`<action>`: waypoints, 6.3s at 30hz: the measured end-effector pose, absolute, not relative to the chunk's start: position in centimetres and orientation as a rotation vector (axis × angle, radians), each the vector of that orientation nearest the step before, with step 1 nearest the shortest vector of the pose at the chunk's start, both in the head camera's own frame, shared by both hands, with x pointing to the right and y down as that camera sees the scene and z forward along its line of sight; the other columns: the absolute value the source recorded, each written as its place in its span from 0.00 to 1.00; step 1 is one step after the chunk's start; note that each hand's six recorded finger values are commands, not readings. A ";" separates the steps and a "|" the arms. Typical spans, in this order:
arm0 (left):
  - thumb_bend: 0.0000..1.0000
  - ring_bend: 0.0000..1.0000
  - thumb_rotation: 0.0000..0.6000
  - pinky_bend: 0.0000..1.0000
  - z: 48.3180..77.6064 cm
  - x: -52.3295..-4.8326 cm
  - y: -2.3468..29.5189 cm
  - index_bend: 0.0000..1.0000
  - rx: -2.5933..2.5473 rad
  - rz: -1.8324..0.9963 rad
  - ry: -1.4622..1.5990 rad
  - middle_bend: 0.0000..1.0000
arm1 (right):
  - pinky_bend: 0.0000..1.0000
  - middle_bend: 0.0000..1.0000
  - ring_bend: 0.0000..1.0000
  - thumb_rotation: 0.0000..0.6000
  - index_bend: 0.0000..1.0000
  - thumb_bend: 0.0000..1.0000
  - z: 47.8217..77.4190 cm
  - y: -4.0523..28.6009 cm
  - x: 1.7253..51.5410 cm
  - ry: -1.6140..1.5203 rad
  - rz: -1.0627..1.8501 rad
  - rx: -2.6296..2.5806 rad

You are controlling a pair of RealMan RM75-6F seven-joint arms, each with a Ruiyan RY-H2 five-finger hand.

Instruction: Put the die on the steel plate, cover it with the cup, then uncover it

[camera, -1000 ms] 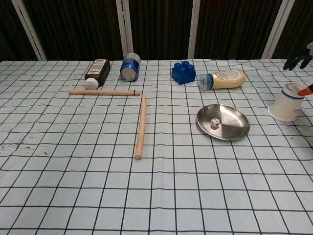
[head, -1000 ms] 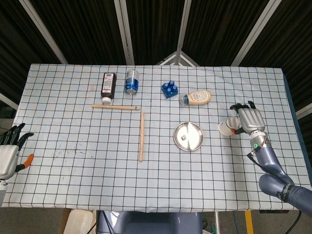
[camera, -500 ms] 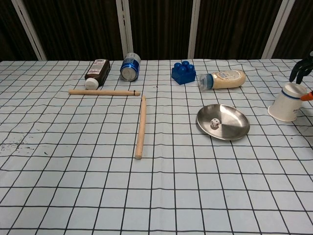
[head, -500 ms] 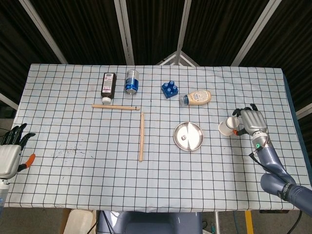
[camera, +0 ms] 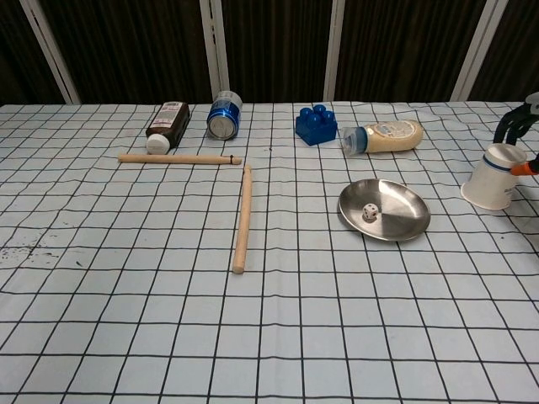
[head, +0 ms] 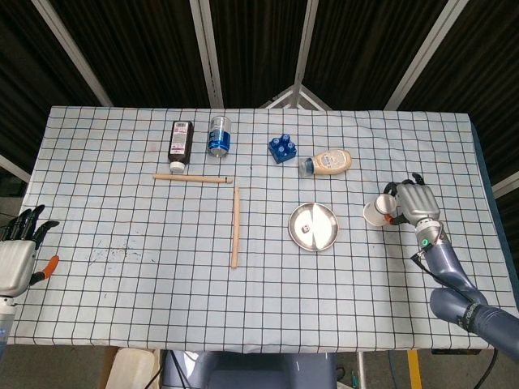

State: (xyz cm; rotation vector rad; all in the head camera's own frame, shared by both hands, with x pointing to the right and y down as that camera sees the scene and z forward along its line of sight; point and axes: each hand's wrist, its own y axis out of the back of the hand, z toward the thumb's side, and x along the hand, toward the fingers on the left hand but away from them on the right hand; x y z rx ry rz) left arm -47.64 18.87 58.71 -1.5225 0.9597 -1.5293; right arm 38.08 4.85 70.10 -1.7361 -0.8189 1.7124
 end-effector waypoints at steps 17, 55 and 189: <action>0.47 0.00 1.00 0.10 58.7 -47.7 18.8 0.22 -1.533 -1.526 0.966 0.00 | 0.00 0.45 0.26 1.00 0.51 0.37 68.3 4.5 37.1 -0.837 1.638 -1.730; 0.47 0.00 1.00 0.10 58.5 -48.2 18.7 0.23 -1.561 -1.522 0.977 0.00 | 0.00 0.45 0.27 1.00 0.51 0.39 67.5 6.7 23.4 -0.775 1.405 -1.985; 0.47 0.00 1.00 0.10 58.9 -47.9 18.9 0.26 -1.548 -1.536 0.949 0.00 | 0.00 0.45 0.27 1.00 0.52 0.39 68.7 10.1 25.0 -0.590 1.380 -1.957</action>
